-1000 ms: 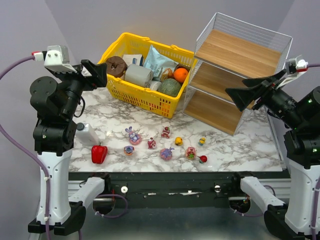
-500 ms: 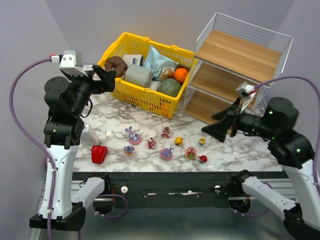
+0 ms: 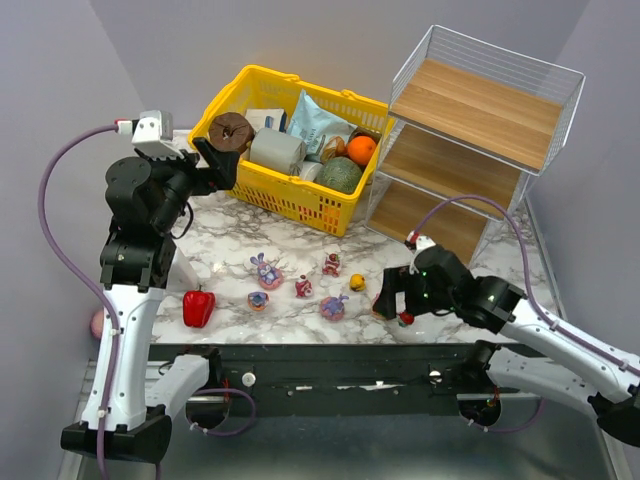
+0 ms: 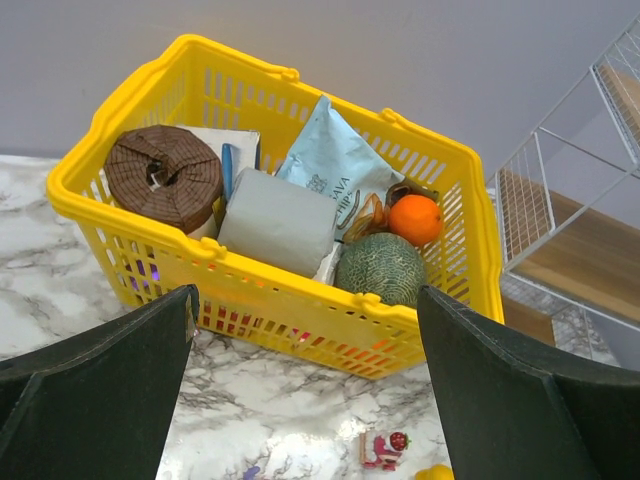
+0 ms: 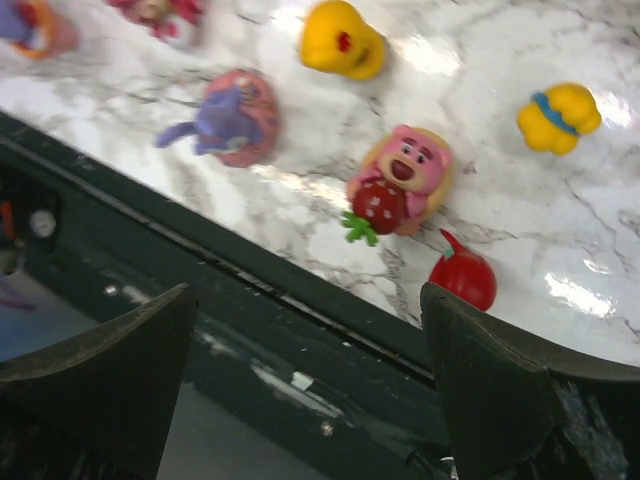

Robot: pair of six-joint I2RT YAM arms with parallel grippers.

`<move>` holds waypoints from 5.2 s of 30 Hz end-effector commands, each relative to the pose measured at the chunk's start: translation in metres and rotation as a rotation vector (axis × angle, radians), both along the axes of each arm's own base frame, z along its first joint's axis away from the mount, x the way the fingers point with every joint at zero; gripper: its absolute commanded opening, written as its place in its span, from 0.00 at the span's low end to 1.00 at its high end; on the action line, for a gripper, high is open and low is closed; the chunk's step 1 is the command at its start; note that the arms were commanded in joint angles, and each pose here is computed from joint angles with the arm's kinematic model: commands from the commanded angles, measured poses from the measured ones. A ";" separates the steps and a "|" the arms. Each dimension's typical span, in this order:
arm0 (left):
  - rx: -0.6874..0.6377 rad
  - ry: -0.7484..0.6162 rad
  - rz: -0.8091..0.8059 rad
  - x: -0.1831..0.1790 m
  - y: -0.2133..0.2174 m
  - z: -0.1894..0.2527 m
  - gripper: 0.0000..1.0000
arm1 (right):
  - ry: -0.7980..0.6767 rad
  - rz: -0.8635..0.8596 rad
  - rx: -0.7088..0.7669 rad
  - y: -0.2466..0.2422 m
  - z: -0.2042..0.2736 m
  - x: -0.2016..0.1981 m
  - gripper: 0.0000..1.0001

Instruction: Place and organize the plastic toys onto the shelf

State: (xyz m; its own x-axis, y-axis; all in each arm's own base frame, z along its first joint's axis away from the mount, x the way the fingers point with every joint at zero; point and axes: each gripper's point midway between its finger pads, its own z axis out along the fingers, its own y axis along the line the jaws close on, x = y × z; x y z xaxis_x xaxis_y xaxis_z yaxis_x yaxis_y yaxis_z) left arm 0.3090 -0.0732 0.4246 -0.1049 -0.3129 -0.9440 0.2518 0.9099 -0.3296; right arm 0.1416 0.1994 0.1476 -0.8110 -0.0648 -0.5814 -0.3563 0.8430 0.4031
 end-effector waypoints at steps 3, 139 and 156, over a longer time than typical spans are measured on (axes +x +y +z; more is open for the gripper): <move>-0.071 0.009 -0.035 0.005 -0.008 -0.005 0.99 | -0.089 -0.202 -0.047 -0.005 -0.036 0.024 0.94; -0.107 0.047 0.007 0.005 -0.003 -0.024 0.99 | -0.662 -0.915 -0.507 -0.200 0.185 0.169 0.70; -0.093 0.075 0.038 0.004 0.002 -0.035 0.99 | -0.547 -0.372 -0.026 -0.091 0.184 0.126 0.81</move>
